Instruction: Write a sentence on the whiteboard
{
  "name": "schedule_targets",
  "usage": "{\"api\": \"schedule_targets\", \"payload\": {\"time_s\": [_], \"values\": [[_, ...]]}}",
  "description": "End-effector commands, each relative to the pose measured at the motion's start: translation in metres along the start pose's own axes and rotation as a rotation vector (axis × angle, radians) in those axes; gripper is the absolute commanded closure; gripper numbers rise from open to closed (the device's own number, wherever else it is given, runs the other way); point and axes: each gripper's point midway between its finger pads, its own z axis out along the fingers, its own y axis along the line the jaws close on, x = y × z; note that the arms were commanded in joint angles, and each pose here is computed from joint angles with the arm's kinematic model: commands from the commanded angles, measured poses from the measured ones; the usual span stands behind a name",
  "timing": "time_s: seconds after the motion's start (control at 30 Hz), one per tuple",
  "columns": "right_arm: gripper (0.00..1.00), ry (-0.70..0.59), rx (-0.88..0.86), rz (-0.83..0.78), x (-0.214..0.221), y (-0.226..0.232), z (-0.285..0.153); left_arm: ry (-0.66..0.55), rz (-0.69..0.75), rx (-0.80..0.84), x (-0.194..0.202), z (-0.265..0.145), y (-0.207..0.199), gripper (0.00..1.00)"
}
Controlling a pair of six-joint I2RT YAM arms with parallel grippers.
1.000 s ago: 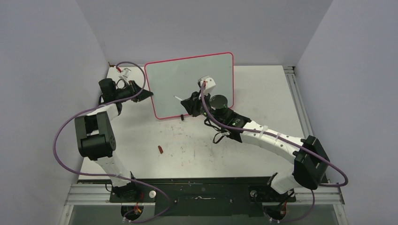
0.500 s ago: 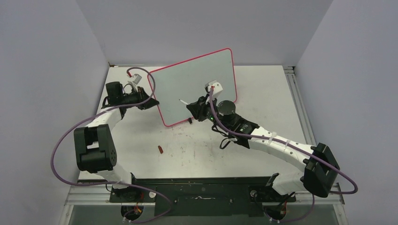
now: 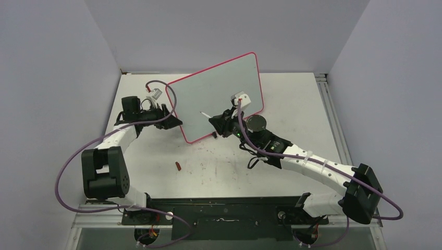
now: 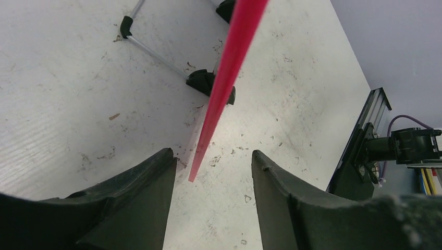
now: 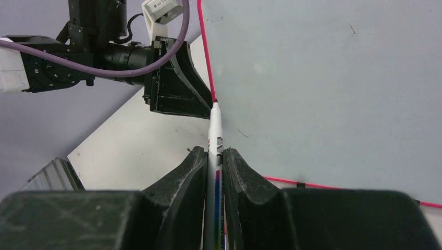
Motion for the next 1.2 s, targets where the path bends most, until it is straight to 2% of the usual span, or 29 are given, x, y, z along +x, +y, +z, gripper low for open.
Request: {"api": "schedule_targets", "payload": {"time_s": [0.0, 0.17, 0.27, 0.53, 0.73, 1.07, 1.17], "values": [[0.95, -0.08, -0.04, -0.015, -0.027, 0.013, 0.002, -0.13, 0.115, 0.057, -0.041, -0.012, -0.028, 0.47], [0.95, -0.079, -0.054, -0.022, -0.029, 0.017, 0.021, -0.209, 0.152, 0.022, -0.061, -0.013, -0.026, 0.49], [0.95, -0.072, -0.06, -0.034, -0.028, 0.02, 0.04, -0.221, 0.151, -0.007, -0.067, -0.012, -0.018, 0.59], [0.95, -0.093, -0.059, -0.083, -0.033, 0.022, 0.079, -0.243, 0.136, -0.032, -0.074, -0.019, -0.004, 0.69], [0.95, -0.098, -0.059, -0.104, -0.028, 0.021, 0.104, -0.24, 0.128, -0.029, -0.073, -0.018, -0.003, 0.71], [0.95, -0.129, -0.042, -0.115, -0.027, 0.017, 0.118, -0.228, 0.094, 0.025, -0.069, -0.004, -0.006, 0.67], [0.95, -0.137, -0.039, -0.114, -0.028, 0.017, 0.12, -0.222, 0.094, 0.028, -0.068, -0.002, -0.007, 0.72]]}}
